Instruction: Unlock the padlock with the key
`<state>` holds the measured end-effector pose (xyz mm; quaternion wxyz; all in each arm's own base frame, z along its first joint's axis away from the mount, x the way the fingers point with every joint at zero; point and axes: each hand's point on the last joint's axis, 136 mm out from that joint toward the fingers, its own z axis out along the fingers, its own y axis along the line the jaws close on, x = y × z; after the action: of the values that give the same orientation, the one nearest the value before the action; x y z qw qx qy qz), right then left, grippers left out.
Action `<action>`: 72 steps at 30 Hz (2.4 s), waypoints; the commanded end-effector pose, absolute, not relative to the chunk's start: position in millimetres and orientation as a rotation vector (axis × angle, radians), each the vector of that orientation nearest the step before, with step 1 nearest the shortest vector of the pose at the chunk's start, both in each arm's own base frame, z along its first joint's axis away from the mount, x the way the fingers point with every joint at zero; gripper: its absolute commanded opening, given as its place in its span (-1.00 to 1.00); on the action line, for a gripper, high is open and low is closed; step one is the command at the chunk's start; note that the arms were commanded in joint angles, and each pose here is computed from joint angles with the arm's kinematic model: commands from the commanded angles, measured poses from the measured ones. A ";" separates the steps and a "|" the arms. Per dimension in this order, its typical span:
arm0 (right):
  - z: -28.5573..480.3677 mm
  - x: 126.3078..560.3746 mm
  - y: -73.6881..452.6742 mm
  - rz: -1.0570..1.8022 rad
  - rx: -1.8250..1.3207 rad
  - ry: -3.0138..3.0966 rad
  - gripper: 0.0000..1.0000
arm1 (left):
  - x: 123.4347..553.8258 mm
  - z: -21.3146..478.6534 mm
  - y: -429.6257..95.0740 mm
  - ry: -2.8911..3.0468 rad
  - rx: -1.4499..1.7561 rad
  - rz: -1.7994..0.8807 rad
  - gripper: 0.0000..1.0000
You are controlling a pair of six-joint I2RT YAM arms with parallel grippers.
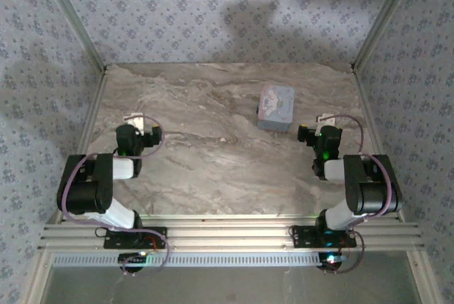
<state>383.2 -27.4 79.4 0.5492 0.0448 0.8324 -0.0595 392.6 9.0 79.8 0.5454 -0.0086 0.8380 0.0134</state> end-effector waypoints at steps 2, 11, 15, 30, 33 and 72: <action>86.5 389.2 -28.6 -0.144 0.095 1.953 1.00 | 398.0 89.2 7.3 1.961 -0.028 0.009 0.96; 86.1 388.9 -28.4 -0.144 0.094 1.955 1.00 | 397.8 88.7 6.9 1.963 -0.026 0.009 0.96; 86.6 389.3 -28.6 -0.144 0.094 1.953 1.00 | 397.9 88.8 7.0 1.963 -0.025 0.009 0.96; 86.2 389.0 -28.5 -0.144 0.094 1.954 1.00 | 398.2 88.9 7.6 1.963 -0.028 0.008 0.96; 86.4 389.1 -28.8 -0.145 0.095 1.954 1.00 | 397.9 89.1 7.1 1.962 -0.027 0.007 0.96; 165.7 453.2 22.2 0.260 0.450 2.341 0.62 | 402.8 163.4 -68.6 2.177 -0.198 -0.544 0.61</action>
<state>462.9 6.5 191.7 0.4516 0.1472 0.8752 0.0920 406.3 -40.5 169.1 0.4801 -0.0645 0.8601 -0.1598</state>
